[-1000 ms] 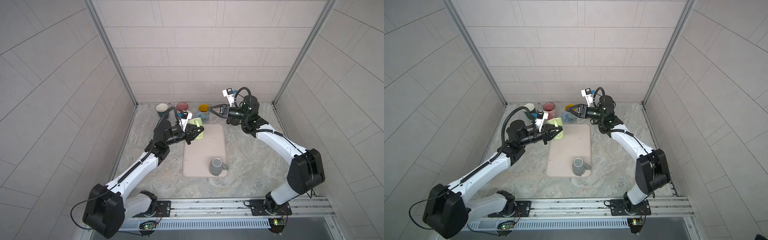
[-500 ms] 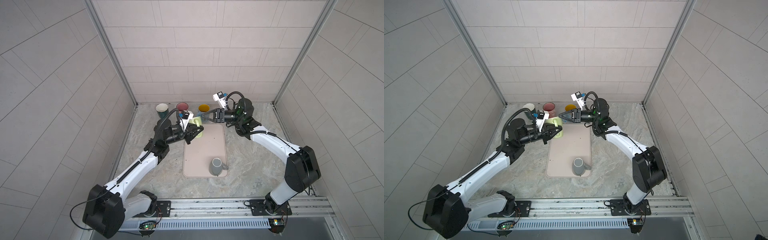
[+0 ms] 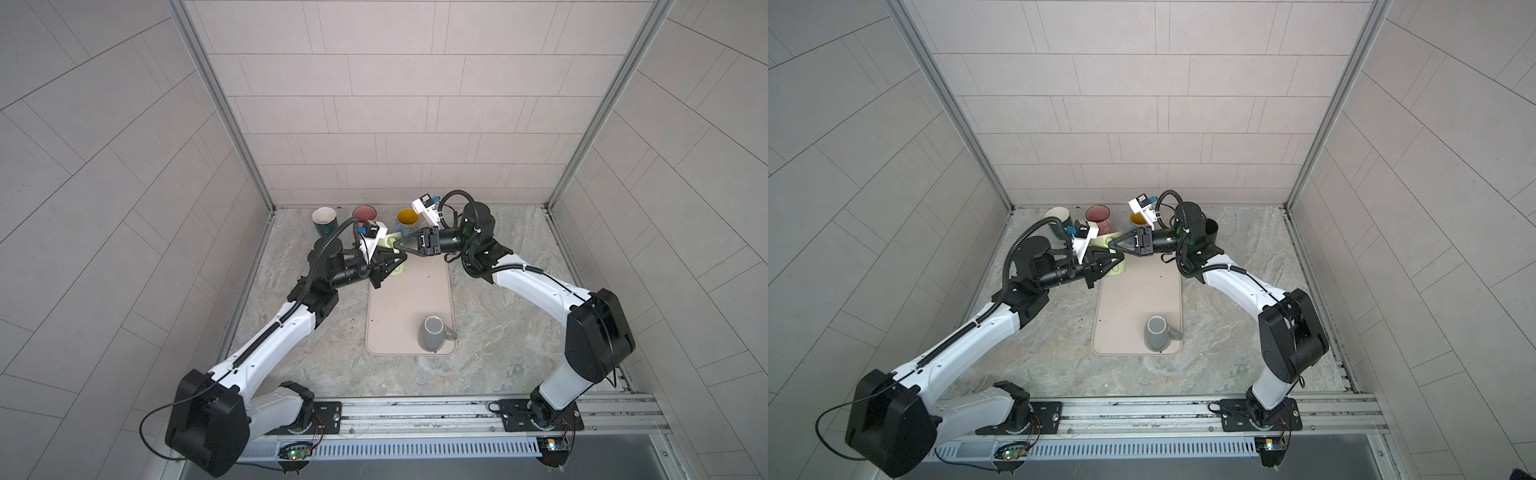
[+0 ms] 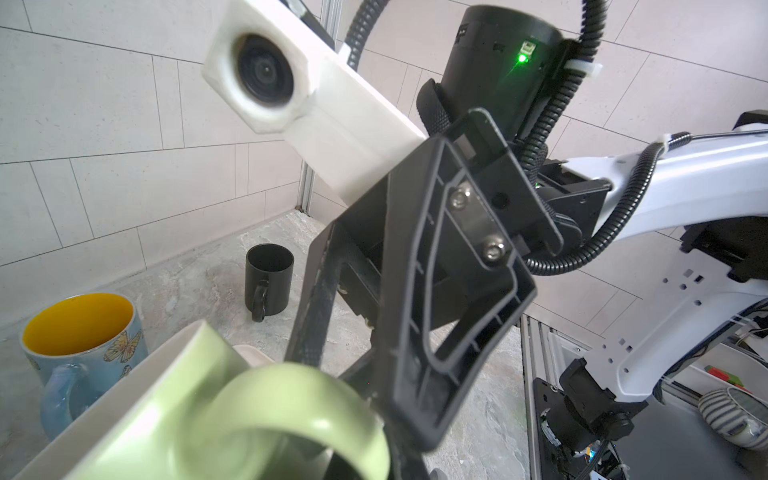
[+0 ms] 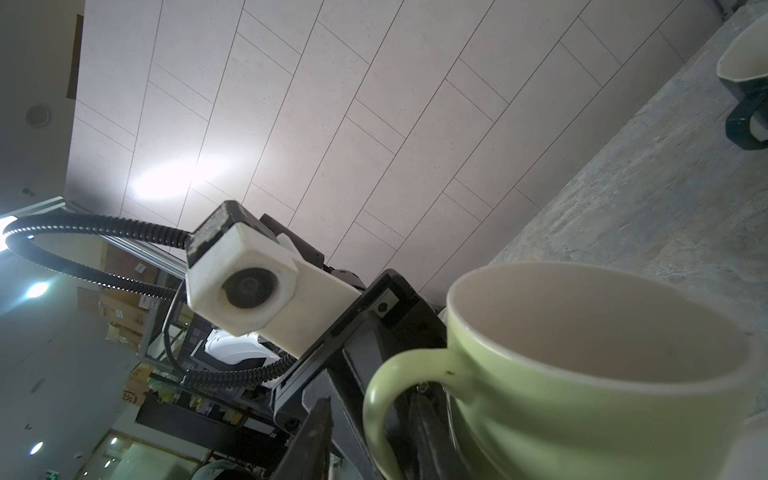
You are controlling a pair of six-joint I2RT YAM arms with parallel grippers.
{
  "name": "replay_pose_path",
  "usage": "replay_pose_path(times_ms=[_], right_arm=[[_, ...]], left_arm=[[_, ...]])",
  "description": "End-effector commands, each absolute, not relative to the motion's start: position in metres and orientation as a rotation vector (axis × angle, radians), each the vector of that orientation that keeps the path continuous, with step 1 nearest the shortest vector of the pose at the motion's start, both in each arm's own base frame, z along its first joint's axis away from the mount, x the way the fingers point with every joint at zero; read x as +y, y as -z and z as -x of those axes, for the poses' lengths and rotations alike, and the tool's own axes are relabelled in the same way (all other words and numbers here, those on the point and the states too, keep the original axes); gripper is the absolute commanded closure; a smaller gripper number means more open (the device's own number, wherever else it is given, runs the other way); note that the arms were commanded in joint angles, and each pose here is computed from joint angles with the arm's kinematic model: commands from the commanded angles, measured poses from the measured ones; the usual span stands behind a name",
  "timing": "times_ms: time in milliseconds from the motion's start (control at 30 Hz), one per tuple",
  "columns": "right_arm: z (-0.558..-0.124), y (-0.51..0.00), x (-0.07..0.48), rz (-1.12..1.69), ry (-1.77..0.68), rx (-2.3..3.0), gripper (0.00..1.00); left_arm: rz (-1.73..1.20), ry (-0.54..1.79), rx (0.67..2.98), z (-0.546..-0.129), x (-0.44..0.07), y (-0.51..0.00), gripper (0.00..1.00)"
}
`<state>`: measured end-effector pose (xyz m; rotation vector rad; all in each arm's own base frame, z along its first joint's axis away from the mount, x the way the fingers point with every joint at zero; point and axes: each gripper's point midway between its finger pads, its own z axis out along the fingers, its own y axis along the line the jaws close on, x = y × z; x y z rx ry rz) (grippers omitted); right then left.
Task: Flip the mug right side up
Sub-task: 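Grasp the green mug handle with the right gripper, release the left gripper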
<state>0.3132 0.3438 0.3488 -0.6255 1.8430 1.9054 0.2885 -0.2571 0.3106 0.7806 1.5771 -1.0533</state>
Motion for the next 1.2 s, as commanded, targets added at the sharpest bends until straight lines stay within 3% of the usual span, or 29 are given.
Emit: replay_pose_path(times_ms=[0, 567, 800, 1100, 1167], right_arm=[[-0.306, -0.342, 0.35, 0.654, -1.932, 1.86, 0.69], [-0.303, -0.328, 0.362, 0.675, -1.968, 1.902, 0.78], [-0.304, -0.326, 0.364, 0.668, -1.973, 1.908, 1.0], [-0.305, -0.33, 0.361, 0.649, -1.947, 1.869, 1.0], [-0.305, -0.331, 0.36, 0.649, -1.932, 1.857, 1.0]], left_arm=[[-0.829, 0.993, 1.371, -0.285, -0.257, -0.364, 1.0], [-0.849, 1.048, 1.376, -0.282, -0.262, -0.361, 1.0], [-0.852, 1.057, 1.38, -0.28, -0.262, -0.36, 1.0], [-0.791, 1.013, 1.406, -0.286, -0.255, -0.364, 1.0], [-0.778, 1.006, 1.411, -0.287, -0.254, -0.365, 0.91]])
